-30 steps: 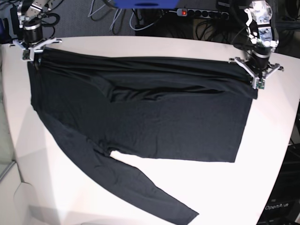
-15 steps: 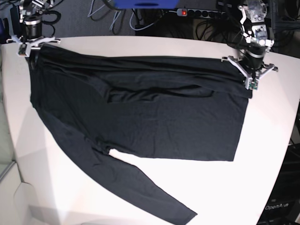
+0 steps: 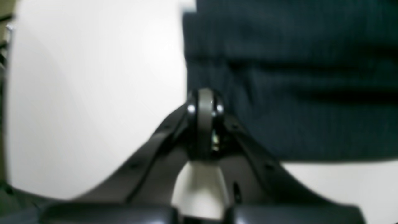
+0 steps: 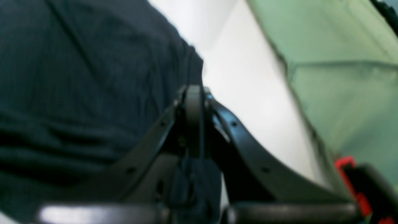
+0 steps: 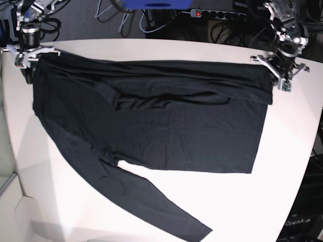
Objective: Fold the T-shirt properly
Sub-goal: 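Release the right gripper and move it down the shirt's side, then release the left gripper and grasp the shirt's side edge lower down, then lift the grasped side edges with both grippers and fold them toward the folded shoulders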
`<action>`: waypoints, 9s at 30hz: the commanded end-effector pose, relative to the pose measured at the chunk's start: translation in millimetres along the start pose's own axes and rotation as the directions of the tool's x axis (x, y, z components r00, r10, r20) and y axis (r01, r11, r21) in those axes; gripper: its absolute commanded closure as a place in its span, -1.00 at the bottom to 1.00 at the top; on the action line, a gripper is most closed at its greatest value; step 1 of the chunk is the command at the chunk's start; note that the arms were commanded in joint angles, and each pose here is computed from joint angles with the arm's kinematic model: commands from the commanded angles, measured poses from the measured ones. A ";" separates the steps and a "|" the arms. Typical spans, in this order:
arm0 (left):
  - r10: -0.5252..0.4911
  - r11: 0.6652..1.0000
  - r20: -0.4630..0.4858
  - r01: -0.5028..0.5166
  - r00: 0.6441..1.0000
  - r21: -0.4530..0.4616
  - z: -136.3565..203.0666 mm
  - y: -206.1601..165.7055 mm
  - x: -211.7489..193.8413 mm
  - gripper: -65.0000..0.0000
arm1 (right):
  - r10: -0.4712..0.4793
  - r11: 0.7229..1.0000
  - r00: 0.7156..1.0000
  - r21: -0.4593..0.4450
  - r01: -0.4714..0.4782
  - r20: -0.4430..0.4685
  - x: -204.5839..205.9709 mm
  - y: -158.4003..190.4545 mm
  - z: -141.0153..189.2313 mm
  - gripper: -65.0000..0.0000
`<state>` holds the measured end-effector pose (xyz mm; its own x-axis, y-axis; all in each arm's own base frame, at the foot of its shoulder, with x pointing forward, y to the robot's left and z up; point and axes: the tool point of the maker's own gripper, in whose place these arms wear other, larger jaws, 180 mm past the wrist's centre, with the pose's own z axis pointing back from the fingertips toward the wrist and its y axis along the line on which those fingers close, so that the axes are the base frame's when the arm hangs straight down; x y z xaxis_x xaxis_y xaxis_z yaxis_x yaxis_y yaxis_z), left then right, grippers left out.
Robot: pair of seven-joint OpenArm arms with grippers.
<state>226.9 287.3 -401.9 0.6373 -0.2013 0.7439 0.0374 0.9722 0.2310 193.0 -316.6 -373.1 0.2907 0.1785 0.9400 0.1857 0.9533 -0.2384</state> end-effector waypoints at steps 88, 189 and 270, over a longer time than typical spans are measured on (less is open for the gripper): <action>-0.081 0.991 0.009 0.079 0.997 0.106 -24.5 22.5 96.3 1.00 | 0.068 0.963 0.822 0.251 0.093 -0.565 5.1 95.2 -197.9 0.60; 0.383 0.924 0.177 -0.378 0.907 -0.064 -206.9 -35.7 179.5 -0.02 | 0.258 0.951 0.875 0.267 -0.155 -0.410 55.7 96.6 -190.6 1.00; 0.062 0.995 0.124 -0.051 0.990 -0.091 -68.8 -17.9 115.4 1.00 | 0.346 0.933 0.919 0.171 -0.316 -0.191 95.8 80.6 -85.2 1.00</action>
<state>343.0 253.3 -381.4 0.5933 -0.1469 0.7915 0.0774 0.9891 0.1255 306.0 -243.8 -341.6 0.5647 0.4402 0.6981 -0.1059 0.8775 -0.4677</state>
